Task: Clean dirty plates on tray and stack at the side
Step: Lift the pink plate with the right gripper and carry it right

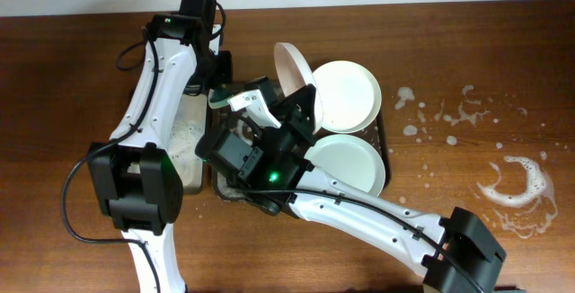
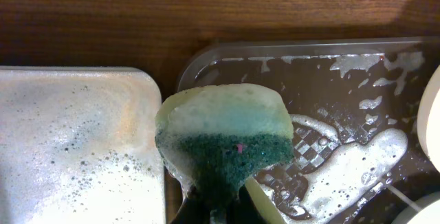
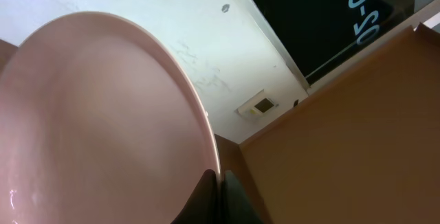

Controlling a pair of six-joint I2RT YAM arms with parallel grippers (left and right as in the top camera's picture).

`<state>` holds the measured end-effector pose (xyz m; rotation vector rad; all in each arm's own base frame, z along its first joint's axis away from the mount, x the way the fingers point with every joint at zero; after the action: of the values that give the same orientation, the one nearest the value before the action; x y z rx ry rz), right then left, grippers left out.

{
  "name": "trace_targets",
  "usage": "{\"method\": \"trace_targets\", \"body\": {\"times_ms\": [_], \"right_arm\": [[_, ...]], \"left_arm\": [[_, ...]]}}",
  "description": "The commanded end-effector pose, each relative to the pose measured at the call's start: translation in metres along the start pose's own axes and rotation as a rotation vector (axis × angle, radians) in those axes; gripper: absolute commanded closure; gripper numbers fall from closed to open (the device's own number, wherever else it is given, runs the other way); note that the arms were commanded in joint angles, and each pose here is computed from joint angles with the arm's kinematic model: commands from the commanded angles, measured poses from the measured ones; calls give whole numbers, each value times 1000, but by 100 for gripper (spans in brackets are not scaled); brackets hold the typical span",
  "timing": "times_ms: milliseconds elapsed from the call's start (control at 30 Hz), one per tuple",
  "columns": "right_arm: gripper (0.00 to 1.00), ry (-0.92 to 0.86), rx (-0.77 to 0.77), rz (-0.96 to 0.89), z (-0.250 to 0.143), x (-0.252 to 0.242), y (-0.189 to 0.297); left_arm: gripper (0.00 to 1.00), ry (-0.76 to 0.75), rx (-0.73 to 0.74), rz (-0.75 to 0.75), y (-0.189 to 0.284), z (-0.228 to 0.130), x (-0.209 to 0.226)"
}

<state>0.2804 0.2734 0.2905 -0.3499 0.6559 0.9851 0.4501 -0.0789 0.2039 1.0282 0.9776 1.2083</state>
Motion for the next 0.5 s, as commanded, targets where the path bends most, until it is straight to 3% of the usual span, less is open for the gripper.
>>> {"method": "trace_targets", "body": {"times_ms": [0, 400, 467], "right_arm": [[96, -24, -3, -45, 5, -7, -1], [96, 12, 65, -103, 8, -30, -37], [96, -115, 80, 80, 19, -58, -54]], "left_arm": [[99, 18, -25, -12, 13, 3, 1], [99, 40, -31, -16, 13, 4, 1], [99, 40, -34, -16, 13, 4, 1]]}}
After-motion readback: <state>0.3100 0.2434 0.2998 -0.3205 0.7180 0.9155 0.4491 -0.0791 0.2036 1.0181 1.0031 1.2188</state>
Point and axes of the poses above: each gripper's point midway between its finger pads, its own y axis back along the fingers, its own x axis along the line the jaws close on, z = x × y, the point moved 8 cm from there along y, back along the fingers, and after that the axes turned 6 degrees about -y, right-handed, at the moved point
